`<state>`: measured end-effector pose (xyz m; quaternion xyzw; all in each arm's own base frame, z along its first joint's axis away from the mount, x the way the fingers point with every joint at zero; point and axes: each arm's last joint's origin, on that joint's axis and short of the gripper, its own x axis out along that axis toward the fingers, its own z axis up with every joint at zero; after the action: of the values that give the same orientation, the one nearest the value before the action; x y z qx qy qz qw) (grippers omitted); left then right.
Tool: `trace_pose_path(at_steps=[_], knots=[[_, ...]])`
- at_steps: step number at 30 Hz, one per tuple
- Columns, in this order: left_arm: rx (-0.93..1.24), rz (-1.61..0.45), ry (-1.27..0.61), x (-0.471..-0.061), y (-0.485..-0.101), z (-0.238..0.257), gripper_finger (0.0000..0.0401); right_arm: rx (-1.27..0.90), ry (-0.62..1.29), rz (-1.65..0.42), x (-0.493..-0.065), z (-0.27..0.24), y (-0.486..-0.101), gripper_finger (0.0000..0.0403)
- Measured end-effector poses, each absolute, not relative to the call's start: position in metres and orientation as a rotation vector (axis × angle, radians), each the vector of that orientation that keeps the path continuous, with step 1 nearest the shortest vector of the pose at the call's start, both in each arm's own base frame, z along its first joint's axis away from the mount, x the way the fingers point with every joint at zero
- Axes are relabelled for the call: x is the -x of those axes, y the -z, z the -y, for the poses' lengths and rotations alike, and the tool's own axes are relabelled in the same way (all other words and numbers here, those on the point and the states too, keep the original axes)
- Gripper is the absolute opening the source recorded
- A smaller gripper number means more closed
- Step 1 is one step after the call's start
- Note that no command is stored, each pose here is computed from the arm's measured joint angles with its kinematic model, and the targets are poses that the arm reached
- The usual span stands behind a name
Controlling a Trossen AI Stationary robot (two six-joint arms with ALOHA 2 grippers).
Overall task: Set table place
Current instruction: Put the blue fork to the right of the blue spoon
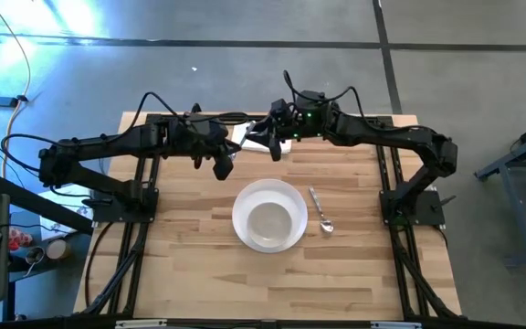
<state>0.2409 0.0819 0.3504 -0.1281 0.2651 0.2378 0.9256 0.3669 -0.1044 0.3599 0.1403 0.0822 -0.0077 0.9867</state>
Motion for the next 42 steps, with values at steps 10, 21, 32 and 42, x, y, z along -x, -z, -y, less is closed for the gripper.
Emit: trace_pose_path(at_steps=[10,21,32,42], knots=[[0.261,-0.545,-0.487,-0.241,-0.35,-0.082,0.0,-0.301,0.025,-0.126,-0.371,0.106,-0.36,0.0087],[0.257,-0.546,-0.486,-0.241,-0.35,-0.082,0.0,-0.304,0.034,-0.111,-0.371,0.107,-0.361,0.0008],[0.234,-0.506,-0.439,-0.244,-0.354,-0.082,0.0095,-0.298,0.072,-0.117,-0.37,0.109,-0.36,0.0006],[0.279,-0.507,-0.271,-0.245,-0.355,-0.076,0.0219,-0.257,0.243,-0.287,-0.35,0.137,-0.349,0.0005]])
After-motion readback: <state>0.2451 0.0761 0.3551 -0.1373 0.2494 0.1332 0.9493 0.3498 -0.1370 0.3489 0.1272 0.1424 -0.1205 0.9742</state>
